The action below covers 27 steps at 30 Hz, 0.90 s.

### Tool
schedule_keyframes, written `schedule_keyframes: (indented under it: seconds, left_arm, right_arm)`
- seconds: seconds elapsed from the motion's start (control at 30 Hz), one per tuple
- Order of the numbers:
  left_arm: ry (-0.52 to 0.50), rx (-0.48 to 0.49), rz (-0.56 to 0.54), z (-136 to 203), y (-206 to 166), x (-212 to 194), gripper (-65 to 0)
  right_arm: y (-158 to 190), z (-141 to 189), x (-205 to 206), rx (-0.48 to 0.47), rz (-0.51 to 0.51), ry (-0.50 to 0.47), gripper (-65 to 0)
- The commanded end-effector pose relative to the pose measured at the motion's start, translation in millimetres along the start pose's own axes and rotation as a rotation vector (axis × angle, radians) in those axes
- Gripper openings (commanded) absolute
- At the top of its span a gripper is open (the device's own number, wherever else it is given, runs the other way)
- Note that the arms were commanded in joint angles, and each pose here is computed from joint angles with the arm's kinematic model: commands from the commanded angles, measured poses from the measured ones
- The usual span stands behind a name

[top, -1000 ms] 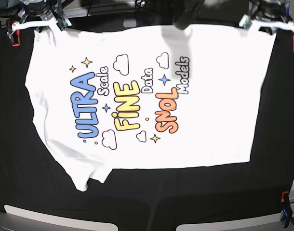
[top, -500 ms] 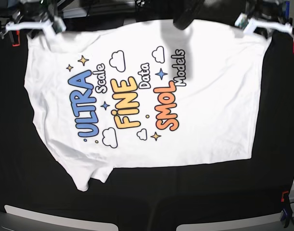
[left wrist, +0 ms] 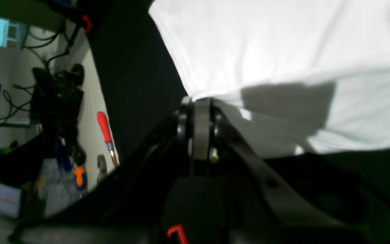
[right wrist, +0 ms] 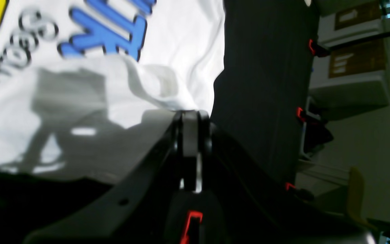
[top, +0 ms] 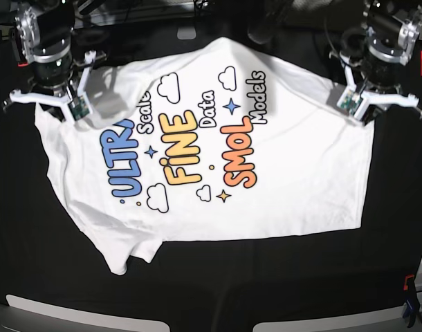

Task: Layout the t-shirt on the table in an organized manner, then fold the t-shirt properly
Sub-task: 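Lower the shirt edge and regrasp it with both grippers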

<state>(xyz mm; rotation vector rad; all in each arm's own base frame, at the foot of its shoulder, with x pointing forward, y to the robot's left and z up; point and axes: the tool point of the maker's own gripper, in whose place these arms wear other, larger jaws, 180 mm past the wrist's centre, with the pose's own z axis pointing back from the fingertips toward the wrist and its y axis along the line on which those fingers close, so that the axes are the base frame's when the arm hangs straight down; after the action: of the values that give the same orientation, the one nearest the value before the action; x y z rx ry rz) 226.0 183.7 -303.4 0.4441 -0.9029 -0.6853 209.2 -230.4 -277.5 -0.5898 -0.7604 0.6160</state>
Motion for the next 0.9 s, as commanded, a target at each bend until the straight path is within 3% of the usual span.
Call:
schedule_keyframes:
  seconds: [0.0,0.23,0.43,0.63,0.77,0.87]
  left_arm:
    - [-0.043,0.036,0.002,0,12,12,-65.0]
    - [-0.043,0.047,0.043,-14,16,15,-65.0]
    - [0.001,0.048,0.03,-30,12,-5,-65.0]
    - [0.006,0.078,0.123,-52,11,4,-65.0]
    - [0.007,0.098,0.148,-58,16,12,-65.0]
    - [0.038,0.141,0.107,-58,25,7,-65.0]
  right_arm:
    - [-14,1,16,-0.047,0.002,-0.065,-65.0]
    - [-35,-22,27,-0.117,-0.014,-0.084,-65.0]
    - [-38,-49,26,-0.108,-0.07,-0.073,-65.0]
    - [-24,-78,38,-0.025,-0.171,-0.083,-65.0]
    - [-28,-93,45,-0.037,-0.214,-0.085,-65.0]
    - [-35,-103,47,-0.055,-0.229,-0.075,-65.0]
